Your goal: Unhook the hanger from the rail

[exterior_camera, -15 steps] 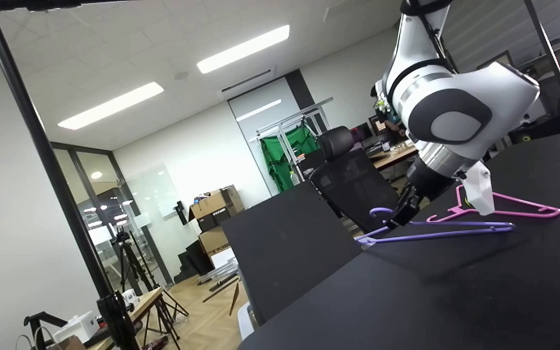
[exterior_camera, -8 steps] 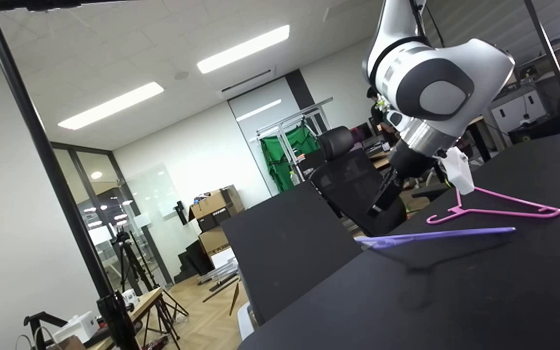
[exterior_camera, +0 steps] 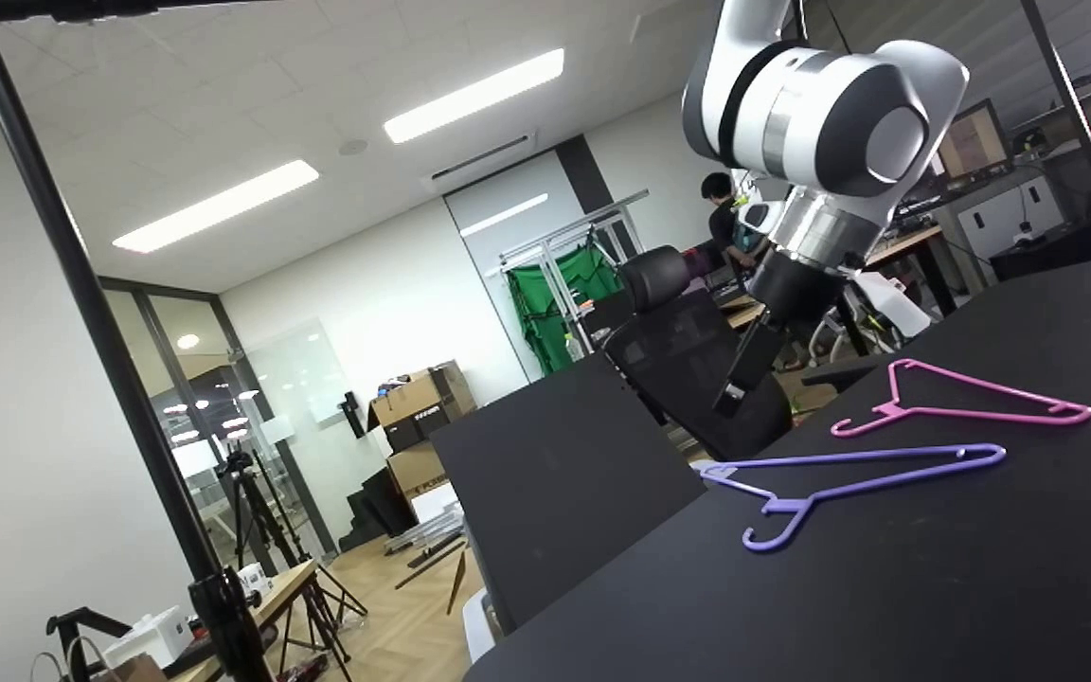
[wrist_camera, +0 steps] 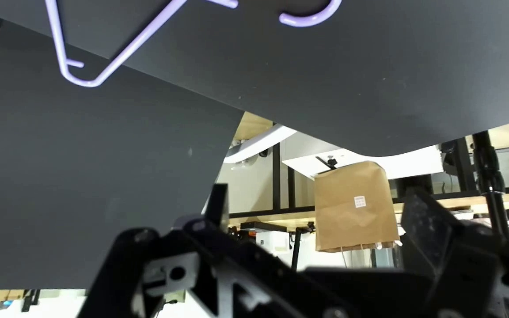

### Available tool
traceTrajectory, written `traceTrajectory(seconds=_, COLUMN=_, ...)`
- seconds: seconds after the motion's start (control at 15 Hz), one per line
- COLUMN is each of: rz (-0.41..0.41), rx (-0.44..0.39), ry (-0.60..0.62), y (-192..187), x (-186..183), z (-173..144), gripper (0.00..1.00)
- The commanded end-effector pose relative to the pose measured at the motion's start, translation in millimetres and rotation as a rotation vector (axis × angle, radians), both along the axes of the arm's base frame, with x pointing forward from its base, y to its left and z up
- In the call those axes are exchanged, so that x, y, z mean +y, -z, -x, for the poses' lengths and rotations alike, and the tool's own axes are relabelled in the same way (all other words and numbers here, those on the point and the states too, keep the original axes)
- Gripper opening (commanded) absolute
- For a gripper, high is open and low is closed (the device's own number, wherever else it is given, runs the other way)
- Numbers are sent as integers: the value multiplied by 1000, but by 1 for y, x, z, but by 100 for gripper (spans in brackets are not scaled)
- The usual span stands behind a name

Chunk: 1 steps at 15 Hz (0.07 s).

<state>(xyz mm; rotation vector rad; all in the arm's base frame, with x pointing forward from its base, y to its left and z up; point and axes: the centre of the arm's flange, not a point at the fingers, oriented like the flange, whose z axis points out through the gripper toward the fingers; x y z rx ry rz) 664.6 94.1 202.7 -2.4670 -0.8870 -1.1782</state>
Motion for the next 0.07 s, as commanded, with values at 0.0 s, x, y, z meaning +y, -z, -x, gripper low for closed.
traceTrajectory(seconds=0.0, rz=-2, rx=8, ry=-3, y=1, x=0, z=2, gripper=100)
